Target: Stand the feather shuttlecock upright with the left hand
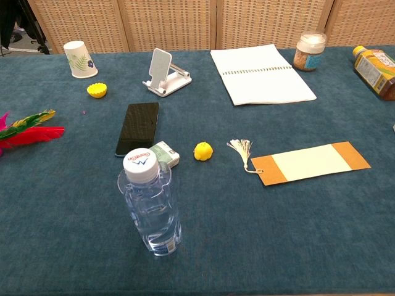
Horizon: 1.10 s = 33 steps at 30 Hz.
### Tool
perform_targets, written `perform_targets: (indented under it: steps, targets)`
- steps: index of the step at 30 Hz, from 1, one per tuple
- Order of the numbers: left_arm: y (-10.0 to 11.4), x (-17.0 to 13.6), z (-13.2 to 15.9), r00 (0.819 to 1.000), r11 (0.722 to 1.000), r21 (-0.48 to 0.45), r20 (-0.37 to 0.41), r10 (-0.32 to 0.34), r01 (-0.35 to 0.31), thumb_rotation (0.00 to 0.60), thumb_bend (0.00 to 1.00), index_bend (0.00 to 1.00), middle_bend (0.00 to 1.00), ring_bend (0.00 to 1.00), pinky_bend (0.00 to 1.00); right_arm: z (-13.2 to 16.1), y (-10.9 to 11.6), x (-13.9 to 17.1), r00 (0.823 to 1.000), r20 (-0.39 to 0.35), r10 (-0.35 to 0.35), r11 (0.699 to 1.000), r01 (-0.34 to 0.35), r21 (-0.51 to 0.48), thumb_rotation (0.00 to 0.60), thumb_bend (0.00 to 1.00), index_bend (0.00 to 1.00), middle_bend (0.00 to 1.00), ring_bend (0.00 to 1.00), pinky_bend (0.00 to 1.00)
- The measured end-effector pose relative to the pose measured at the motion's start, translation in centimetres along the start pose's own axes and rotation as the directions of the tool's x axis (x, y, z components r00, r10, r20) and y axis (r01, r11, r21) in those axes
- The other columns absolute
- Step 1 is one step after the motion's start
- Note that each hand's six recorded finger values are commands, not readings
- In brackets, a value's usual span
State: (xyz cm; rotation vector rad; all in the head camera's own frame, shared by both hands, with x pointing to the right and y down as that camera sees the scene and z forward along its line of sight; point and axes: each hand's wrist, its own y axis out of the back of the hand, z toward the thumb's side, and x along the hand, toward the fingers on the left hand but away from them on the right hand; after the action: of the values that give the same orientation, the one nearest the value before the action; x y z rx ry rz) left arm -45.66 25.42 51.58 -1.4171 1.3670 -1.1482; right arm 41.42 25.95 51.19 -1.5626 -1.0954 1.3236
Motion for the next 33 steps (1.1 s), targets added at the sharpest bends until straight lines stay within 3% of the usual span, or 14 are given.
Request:
perform_targets:
  steps: [19, 28, 33]
  targets:
    - [0.05, -0.08, -0.02, 1.000, 1.000, 0.018, 0.005, -0.007, 0.007, 0.600, 0.47, 0.00, 0.00, 0.00, 0.00, -0.03, 0.03, -0.11, 1.000, 0.000, 0.001, 1.000, -0.001, -0.006, 0.600, 0.00, 0.00, 0.00, 0.00, 0.00]
    - [-0.12, -0.12, -0.13, 1.000, 0.999, 0.029, 0.002, -0.022, 0.022, 0.600, 0.27, 0.00, 0.00, 0.00, 0.00, 0.05, 0.02, -0.10, 1.000, -0.005, 0.002, 1.000, -0.002, -0.009, 0.600, 0.00, 0.00, 0.00, 0.00, 0.00]
    - [-0.24, -0.12, -0.21, 1.000, 0.999, 0.036, -0.001, -0.029, 0.029, 0.600, 0.21, 0.00, 0.00, 0.00, 0.00, 0.05, 0.15, -0.06, 1.000, -0.004, -0.003, 1.000, 0.003, -0.011, 0.600, 0.00, 0.00, 0.00, 0.00, 0.00]
